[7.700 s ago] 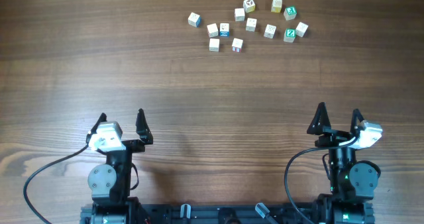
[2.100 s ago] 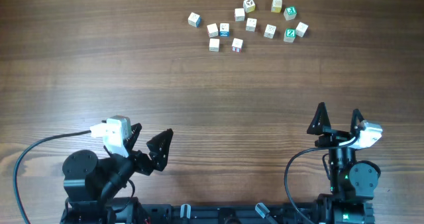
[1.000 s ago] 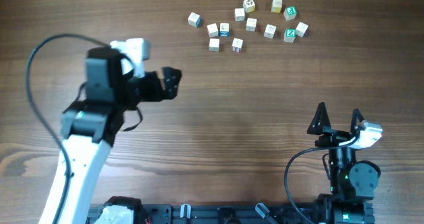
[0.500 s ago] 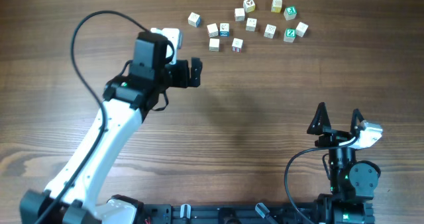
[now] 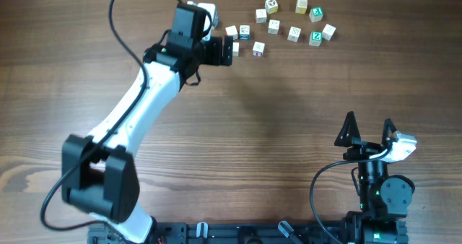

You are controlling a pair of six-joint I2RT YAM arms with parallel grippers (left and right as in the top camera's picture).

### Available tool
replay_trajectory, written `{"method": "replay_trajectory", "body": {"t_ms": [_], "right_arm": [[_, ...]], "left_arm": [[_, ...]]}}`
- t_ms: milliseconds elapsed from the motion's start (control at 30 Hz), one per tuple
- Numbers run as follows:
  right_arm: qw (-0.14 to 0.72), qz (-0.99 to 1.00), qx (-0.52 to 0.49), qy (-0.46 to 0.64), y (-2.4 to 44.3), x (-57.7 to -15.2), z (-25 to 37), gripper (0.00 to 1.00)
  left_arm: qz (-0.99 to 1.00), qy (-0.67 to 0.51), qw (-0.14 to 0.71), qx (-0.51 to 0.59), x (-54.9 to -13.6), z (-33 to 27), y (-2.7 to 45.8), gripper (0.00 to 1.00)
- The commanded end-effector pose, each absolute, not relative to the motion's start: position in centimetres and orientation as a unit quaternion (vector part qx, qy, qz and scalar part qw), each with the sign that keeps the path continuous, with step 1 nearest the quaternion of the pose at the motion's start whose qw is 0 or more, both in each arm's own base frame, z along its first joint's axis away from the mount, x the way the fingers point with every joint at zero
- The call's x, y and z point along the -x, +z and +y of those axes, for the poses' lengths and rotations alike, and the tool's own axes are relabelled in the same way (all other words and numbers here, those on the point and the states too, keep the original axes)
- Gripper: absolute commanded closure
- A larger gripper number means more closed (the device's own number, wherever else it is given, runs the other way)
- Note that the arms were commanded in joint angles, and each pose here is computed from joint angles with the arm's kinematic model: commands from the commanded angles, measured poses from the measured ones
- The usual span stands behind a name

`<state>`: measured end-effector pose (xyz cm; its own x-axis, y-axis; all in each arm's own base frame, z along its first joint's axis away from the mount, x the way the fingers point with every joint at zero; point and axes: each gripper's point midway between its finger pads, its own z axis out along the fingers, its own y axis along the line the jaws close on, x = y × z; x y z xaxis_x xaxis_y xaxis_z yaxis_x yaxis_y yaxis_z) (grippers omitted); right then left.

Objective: Form a horizontal line
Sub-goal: 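Reach the left gripper forward toward the block cluster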

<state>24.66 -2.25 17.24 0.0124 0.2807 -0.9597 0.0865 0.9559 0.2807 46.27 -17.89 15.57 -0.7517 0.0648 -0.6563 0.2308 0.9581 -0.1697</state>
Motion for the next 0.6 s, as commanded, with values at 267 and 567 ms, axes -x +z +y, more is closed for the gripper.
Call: {"method": "replay_trajectory", "body": {"t_ms": [267, 567], "right_arm": [[0.703, 0.695, -0.136, 0.07, 17.4, -24.6, -2.3, 0.0], [0.703, 0.695, -0.136, 0.07, 17.4, -24.6, -2.3, 0.0]], "left_arm": [[0.925, -0.116, 0.347, -0.105, -49.2, -20.7, 11.5, 0.03], [0.932, -0.112, 0.327, -0.109, -50.5, -21.8, 6.2, 0.06]]}}
